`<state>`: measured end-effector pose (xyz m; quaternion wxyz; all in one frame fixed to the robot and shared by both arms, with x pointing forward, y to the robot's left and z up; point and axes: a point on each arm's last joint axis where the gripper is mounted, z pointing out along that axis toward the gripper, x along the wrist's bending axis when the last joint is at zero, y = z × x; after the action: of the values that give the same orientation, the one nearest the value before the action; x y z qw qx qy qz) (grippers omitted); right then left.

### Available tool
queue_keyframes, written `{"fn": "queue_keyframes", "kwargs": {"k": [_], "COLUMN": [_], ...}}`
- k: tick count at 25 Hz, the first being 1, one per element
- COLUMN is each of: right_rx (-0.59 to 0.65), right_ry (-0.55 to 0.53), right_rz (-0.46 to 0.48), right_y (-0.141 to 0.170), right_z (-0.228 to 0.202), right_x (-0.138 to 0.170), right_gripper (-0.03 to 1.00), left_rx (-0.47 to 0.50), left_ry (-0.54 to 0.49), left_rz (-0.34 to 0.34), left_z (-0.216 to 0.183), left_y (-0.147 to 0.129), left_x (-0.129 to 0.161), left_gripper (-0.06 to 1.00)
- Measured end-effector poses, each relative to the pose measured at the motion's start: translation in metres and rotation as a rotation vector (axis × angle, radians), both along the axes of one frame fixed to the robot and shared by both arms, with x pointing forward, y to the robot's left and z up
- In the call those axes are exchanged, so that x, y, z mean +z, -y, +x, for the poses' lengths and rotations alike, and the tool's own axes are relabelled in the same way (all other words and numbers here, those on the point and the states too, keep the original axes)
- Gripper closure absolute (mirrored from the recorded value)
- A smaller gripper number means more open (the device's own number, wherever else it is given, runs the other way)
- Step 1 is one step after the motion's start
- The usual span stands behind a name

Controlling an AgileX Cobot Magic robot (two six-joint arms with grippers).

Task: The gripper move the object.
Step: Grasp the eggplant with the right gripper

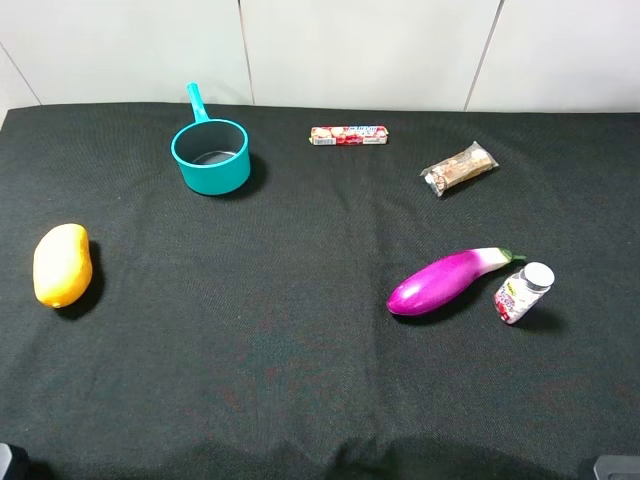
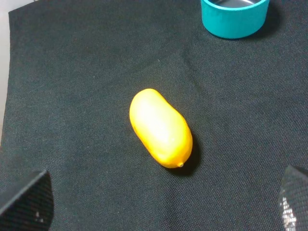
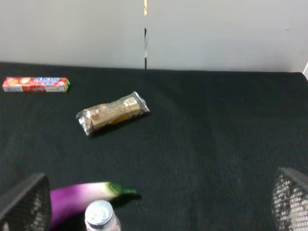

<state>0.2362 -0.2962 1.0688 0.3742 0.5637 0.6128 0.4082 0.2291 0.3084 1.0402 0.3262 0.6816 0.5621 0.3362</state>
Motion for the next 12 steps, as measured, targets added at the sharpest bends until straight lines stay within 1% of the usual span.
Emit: {"fn": "queue_keyframes", "kwargs": {"k": [5, 12], "right_rx": [0.034, 0.137], "right_ry": [-0.099, -0.233], "right_rz": [-0.066, -0.19], "right_y": [-0.002, -0.006], "right_z": [0.022, 0.065], "right_x": [0.014, 0.038], "right_gripper": [0.27, 0.27], "left_rx": [0.0, 0.0], "left_ry": [0.0, 0.0], "left_rz": [0.0, 0.0], "left_z": [0.0, 0.0], "left_y": [0.0, 0.0], "left_x": [0.0, 0.0], "left_gripper": [-0.05, -0.05]}}
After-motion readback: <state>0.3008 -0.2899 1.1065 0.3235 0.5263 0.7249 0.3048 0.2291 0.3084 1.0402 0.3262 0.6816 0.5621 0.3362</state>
